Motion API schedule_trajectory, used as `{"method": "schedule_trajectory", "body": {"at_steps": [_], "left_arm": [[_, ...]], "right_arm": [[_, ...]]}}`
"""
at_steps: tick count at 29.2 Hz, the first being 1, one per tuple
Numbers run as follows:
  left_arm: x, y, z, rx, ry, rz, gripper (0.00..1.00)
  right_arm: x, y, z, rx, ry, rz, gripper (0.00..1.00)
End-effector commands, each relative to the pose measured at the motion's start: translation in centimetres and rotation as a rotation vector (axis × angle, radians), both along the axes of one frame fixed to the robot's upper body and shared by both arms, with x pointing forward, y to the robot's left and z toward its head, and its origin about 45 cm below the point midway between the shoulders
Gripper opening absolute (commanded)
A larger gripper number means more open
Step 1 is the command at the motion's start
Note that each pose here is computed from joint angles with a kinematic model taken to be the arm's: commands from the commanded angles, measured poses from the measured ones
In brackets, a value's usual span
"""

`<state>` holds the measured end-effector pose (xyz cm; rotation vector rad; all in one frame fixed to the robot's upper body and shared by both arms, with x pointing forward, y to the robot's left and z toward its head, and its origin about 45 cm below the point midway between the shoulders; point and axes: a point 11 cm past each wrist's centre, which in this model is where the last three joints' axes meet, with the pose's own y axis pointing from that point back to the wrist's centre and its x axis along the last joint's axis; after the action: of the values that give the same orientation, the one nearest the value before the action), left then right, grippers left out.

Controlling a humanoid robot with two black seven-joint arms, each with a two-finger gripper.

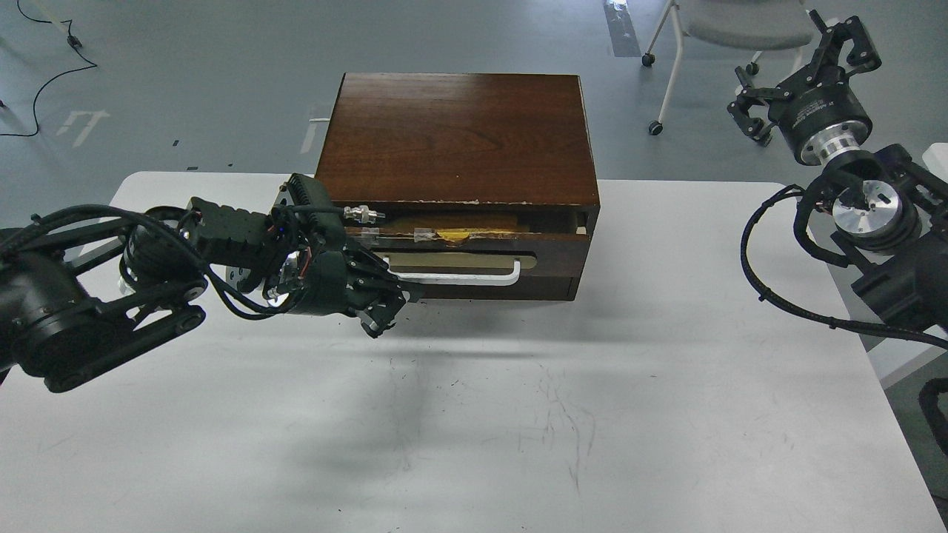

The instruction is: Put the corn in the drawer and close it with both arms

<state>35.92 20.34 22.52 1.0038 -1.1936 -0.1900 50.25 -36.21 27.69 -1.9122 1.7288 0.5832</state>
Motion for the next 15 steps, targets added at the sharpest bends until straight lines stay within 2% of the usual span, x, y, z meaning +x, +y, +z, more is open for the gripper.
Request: {"method": "schedule_trajectory", "body": {"at_steps": [1, 15], "left_arm": [[0.6, 0.2, 0.1, 0.005, -0.007, 0.014, 0.00], [1.8, -0.2, 0.8, 0.000, -0.026, 0.026, 0.00]], "right_arm": [[0.0, 0.0, 0.0, -0.010, 0.000, 0.003, 1.00], [0.0, 0.1, 0.0, -0.018, 0.000, 0.009, 1.00]]}}
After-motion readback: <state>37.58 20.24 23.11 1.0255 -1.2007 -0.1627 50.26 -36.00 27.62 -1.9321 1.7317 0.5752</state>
